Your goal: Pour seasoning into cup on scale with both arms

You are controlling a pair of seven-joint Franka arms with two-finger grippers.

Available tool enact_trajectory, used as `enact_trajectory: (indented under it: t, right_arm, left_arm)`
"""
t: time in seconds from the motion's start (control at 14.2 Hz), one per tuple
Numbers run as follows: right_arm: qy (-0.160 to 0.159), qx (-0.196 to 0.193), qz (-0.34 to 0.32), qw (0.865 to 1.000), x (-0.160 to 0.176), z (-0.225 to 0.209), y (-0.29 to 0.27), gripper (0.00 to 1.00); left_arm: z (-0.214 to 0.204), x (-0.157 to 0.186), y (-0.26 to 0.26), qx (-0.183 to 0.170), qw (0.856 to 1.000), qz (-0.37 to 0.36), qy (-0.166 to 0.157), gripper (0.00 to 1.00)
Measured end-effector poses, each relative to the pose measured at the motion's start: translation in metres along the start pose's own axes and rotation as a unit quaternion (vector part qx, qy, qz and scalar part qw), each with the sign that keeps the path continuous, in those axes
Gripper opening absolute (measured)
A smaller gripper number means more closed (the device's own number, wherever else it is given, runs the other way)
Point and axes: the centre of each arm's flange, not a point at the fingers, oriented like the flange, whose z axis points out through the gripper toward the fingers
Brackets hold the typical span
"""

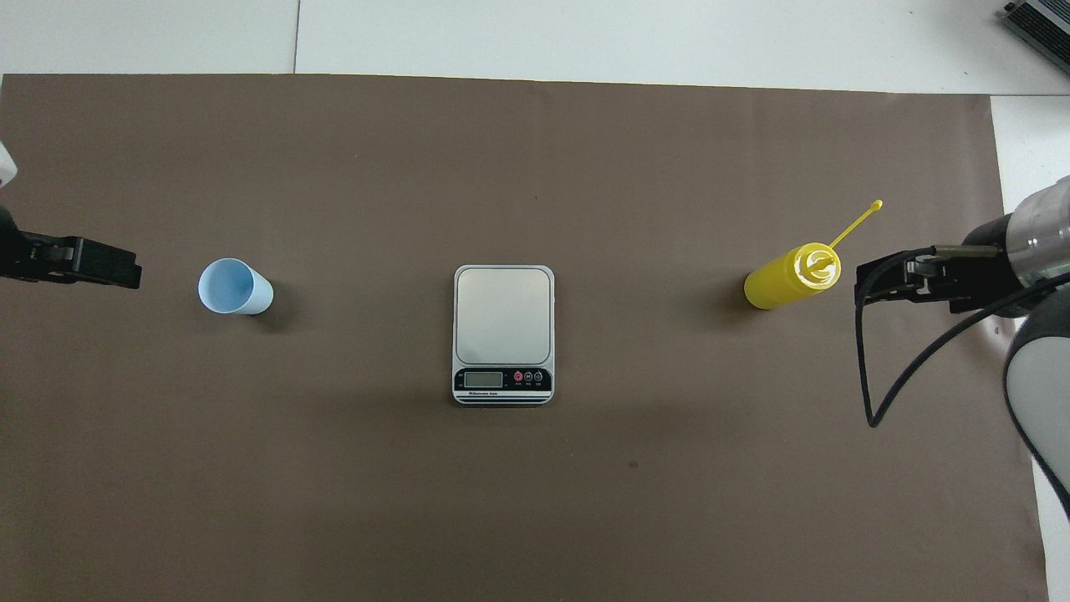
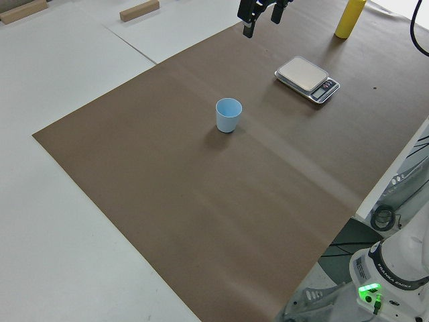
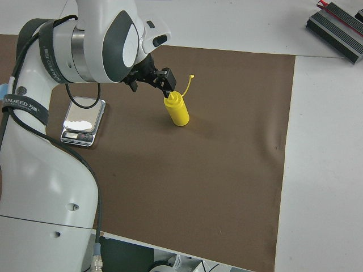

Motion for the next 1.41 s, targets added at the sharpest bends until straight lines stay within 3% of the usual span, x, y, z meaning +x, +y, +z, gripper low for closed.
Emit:
enact_trajectory:
  t: [1.13, 1.41]
  right_arm:
    - [0.000, 0.000, 0.001, 1.000, 0.000, 0.000, 0.001, 1.00]
    - [0.000, 0.000, 0.001, 1.000, 0.000, 0.000, 0.001, 1.00]
  left_arm:
    - [0.002, 0.003, -0.008, 0.000, 1.000, -0.007, 0.005, 1.00]
    - [0.036, 0.027, -0.028, -0.004, 1.000, -0.021, 0.011, 1.00]
